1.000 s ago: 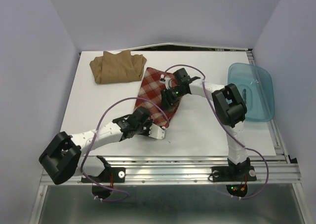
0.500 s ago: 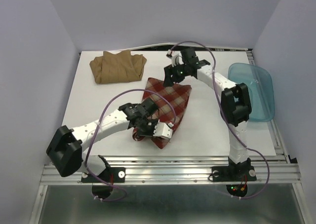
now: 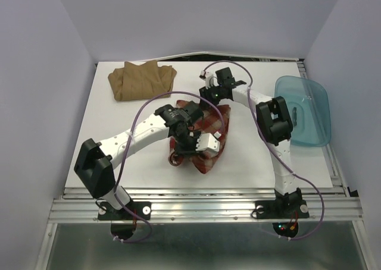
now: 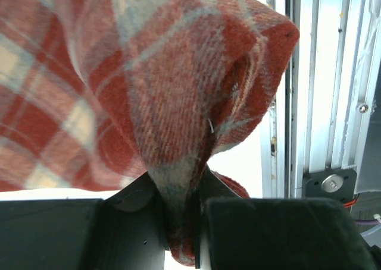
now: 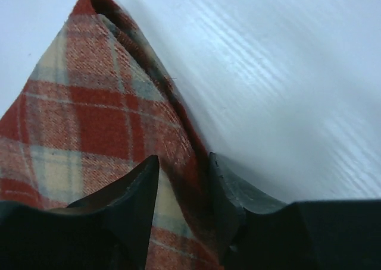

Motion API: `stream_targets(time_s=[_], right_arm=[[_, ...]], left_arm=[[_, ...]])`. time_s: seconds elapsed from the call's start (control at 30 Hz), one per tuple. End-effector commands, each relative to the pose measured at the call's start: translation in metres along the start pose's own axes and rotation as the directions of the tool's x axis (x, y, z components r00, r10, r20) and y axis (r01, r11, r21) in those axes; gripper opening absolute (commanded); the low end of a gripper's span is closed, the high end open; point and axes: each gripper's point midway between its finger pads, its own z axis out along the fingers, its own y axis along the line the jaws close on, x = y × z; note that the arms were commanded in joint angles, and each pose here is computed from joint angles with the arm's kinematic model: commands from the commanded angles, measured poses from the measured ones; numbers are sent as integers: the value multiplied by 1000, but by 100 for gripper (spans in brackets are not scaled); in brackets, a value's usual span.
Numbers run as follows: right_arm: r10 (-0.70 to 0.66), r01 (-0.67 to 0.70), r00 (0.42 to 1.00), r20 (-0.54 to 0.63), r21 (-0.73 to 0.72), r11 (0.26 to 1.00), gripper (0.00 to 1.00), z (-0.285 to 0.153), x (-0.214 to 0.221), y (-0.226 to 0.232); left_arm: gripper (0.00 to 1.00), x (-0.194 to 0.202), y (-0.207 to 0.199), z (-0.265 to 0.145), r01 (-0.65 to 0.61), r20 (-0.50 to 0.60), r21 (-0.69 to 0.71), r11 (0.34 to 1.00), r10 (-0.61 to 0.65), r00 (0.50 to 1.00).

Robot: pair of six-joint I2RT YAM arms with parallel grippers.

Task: Fold and stack the skirts
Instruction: Fold the skirt

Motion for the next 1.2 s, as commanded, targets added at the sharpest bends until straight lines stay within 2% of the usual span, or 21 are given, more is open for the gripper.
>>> stream_targets(time_s=[0.0, 0.07, 0.2, 0.47, 0.67, 0.77, 0.8, 0.83, 0.87, 0.9, 0.97, 1.0, 1.07, 1.1, 1.17], right_arm=[[31, -54, 991, -130, -176, 983, 43, 4, 51, 43], [11, -41, 990, -144, -208, 977, 36, 4, 59, 54], [-13, -37, 985, -170, -287, 957, 32, -2, 77, 83], [-36, -42, 981, -190, -389, 920, 31, -21, 99, 126], [-22, -62, 979, -202, -400, 915, 32, -23, 104, 129], [-17, -66, 979, -205, -393, 917, 33, -21, 104, 128], [-12, -72, 978, -208, -389, 918, 37, -21, 104, 127], [-11, -72, 978, -207, -387, 919, 39, -20, 103, 127], [-10, -71, 979, -204, -384, 921, 41, -20, 101, 127], [-10, -69, 979, -203, -380, 922, 45, -20, 100, 126], [-13, -61, 981, -195, -369, 928, 49, -19, 95, 124], [-15, -55, 982, -190, -362, 931, 50, -18, 92, 123], [-20, -43, 983, -180, -338, 940, 54, -15, 85, 118], [-23, -37, 984, -178, -323, 946, 55, -14, 83, 115], [-26, -28, 985, -173, -300, 954, 60, -11, 79, 110]], left_arm=[[0, -24, 5, -18, -4, 23, 13, 1000, 3, 1000], [0, -29, 15, -20, 0, 25, -1, 1000, 0, 1000], [0, -42, 41, -33, -1, 39, -63, 998, 3, 999], [0, -32, 96, -30, 30, 22, -175, 984, -26, 999], [0, -25, 119, -9, 34, 0, -195, 980, -35, 999], [10, -22, 127, 1, 45, -5, -199, 979, -47, 999], [21, -21, 131, 4, 54, -5, -209, 976, -56, 998], [27, -24, 137, 2, 53, 7, -231, 971, -53, 999], [43, -22, 141, 0, 64, 9, -246, 967, -64, 998], [50, -22, 145, -4, 70, 8, -261, 963, -71, 997], [57, -26, 151, -19, 79, 20, -291, 953, -77, 997], [65, -27, 154, -31, 94, 31, -320, 943, -89, 996], [67, -34, 161, -53, 104, 51, -381, 919, -92, 995], [74, -37, 164, -71, 119, 69, -427, 896, -99, 993], [75, -40, 163, -88, 135, 93, -457, 879, -103, 990]])
